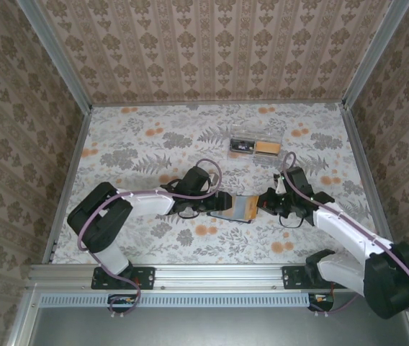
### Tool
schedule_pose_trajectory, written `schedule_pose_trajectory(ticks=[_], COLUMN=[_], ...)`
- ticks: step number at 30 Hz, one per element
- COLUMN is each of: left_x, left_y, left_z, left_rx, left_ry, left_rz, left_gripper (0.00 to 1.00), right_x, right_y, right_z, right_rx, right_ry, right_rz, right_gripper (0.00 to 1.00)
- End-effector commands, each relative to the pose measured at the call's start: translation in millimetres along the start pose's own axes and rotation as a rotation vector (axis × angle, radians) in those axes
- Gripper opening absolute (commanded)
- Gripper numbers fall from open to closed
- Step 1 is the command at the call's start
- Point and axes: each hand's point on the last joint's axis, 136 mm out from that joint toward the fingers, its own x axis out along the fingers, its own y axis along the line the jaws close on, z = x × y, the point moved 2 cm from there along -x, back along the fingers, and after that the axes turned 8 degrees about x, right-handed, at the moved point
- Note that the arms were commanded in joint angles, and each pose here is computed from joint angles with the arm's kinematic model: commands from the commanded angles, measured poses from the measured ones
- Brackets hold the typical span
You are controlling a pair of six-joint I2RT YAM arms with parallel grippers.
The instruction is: Take the credit cards out of the card holder
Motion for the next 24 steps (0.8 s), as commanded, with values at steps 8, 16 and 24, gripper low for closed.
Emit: schedule_pose_trajectory(ticks=[8, 16, 24], left_x=[-53.8, -102.4, -159.1], left_y=[-26.6, -25.8, -14.9], left_z=[37.1, 41.8, 29.8], left_rx=[0.088, 0.118, 0.161], left_ry=[-0.122, -0.232, -0.369], left_rz=[0.021, 0.043, 0.111], left_gripper=[0.94, 1.00, 1.00], right_x=[-63.7, -98.0, -92.1], right_y=[43.1, 87.5, 133.6], right_z=[25.8, 69.9, 91.7], right_rx=[-0.218, -0.506, -1.109], right_ry=[-0.121, -0.271, -0.315], right_rz=[-0.055, -0.180, -0.360], right_gripper=[0.00, 0.00, 0.00])
